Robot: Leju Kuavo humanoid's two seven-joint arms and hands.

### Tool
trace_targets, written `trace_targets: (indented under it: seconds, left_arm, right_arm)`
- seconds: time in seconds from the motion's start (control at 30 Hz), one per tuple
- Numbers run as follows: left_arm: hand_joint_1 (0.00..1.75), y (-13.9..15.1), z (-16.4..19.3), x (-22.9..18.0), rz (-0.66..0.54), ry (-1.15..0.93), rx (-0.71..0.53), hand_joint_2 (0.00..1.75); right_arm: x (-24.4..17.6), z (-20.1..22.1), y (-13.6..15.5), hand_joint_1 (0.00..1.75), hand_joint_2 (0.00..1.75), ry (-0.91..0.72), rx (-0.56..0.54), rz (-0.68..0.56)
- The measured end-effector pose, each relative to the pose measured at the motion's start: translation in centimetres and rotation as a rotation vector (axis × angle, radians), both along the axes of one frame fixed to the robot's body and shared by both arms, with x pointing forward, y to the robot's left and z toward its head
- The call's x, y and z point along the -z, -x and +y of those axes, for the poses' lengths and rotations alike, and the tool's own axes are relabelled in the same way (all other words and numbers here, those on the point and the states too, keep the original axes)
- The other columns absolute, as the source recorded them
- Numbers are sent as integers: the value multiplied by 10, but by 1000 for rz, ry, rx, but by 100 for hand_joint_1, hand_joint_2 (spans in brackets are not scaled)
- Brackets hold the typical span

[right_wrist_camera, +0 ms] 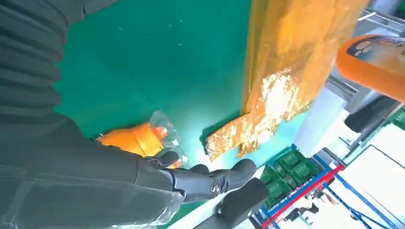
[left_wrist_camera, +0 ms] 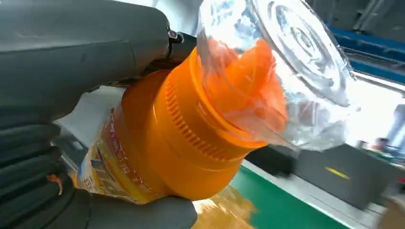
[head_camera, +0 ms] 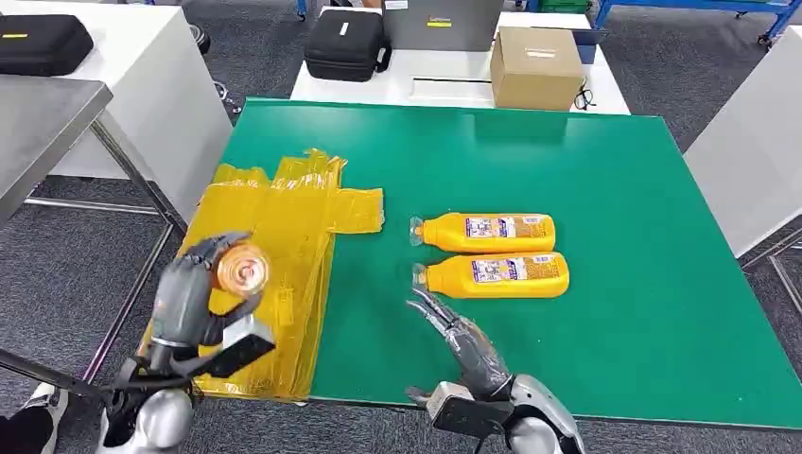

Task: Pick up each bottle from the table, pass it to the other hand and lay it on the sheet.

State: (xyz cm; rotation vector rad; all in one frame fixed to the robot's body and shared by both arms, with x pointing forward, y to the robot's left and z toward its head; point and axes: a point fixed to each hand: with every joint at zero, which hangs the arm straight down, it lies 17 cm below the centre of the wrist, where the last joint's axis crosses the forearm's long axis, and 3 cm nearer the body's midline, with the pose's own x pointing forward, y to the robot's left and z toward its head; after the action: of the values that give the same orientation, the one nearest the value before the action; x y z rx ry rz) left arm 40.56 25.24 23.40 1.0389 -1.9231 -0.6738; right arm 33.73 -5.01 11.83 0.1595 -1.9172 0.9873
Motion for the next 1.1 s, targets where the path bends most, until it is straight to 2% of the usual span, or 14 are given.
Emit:
trace_targets:
  seconds: [0.23, 0.43, 0.9, 0.93, 0.97, 1.0, 1.1]
  left_arm:
    - [175, -61, 28, 13, 67, -168, -131, 175]
    - [175, -113, 41, 31, 144, -232, -171, 175]
    - [175, -176, 44, 66, 300, -292, -174, 175]
    - [161, -178, 44, 67, 305, -292, -173, 175]
    - [30, -180, 43, 68, 310, -293, -171, 175]
    - [0, -181, 42, 68, 315, -293, -168, 175]
    - [0, -184, 39, 74, 329, -273, -150, 175]
  right_arm:
    - [-8, 6, 0, 0, 175, -34, -11, 3]
    - [-11, 10, -2, 0, 175, -42, -20, 0]
    - [-7, 11, -3, 0, 175, -26, -10, 17]
    - [-7, 11, -3, 0, 175, -26, -10, 17]
    - [-7, 11, -3, 0, 175, -26, -9, 17]
    - [-6, 11, -3, 0, 175, -25, -9, 18]
    - [-4, 11, -3, 0, 175, -12, -5, 19]
